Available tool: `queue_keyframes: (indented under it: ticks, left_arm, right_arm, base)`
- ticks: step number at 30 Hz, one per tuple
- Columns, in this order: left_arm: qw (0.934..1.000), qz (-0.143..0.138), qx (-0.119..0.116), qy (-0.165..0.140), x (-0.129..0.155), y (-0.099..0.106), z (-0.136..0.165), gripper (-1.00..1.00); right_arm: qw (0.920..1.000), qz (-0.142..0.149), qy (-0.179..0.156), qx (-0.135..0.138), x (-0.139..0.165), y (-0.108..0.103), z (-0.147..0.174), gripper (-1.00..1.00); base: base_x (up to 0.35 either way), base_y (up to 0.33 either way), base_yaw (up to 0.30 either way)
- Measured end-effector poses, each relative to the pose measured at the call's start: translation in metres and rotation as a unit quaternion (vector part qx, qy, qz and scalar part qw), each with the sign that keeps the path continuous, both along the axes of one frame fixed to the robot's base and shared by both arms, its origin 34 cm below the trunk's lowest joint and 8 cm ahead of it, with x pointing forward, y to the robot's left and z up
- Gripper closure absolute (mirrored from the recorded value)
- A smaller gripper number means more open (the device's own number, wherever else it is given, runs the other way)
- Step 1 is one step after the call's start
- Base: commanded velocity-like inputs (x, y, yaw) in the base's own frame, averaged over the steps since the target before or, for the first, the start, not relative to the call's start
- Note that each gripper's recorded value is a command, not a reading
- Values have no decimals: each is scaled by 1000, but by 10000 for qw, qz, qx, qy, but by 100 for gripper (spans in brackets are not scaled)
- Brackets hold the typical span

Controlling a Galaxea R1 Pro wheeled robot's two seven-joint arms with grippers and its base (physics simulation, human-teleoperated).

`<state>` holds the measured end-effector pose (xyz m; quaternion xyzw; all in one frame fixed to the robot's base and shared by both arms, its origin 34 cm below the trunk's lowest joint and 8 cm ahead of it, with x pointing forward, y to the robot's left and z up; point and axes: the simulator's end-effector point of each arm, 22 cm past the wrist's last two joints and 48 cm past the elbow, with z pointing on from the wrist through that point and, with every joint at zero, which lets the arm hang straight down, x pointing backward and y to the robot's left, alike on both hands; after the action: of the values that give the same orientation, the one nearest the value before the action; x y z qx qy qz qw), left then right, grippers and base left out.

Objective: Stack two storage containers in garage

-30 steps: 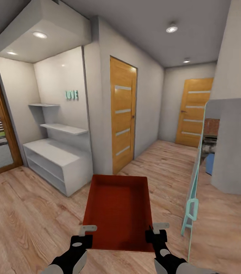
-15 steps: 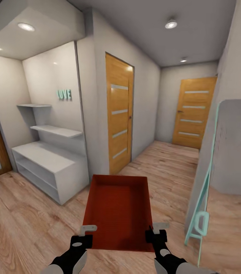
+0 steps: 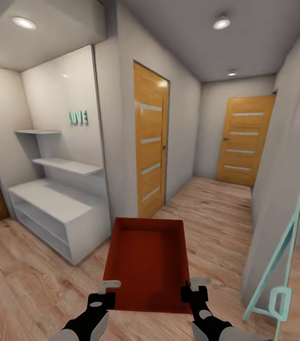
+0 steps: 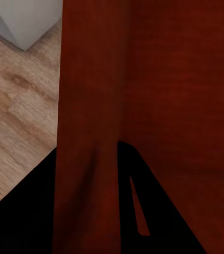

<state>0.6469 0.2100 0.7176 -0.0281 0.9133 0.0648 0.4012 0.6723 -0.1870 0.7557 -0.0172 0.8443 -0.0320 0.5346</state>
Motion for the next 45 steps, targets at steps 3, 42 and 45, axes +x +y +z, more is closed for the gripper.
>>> queue_keyframes:
  ticks: [3,42,45]
  left_arm:
    - [10000,-2,1,-6,0,0,0,100]
    - [10000,-7,5,-17,1,0,1,100]
    - [10000,-7,5,-14,1,0,1,100]
  right_arm:
    - [10000,-3,-7,2,0,0,0,100]
    - [10000,-9,-17,4,0,0,1,100]
    - [10000,-8,-15,6,0,0,1,100]
  base:
    - [319,185,-247]
    - [317,185,-284]
    - [317,185,-285]
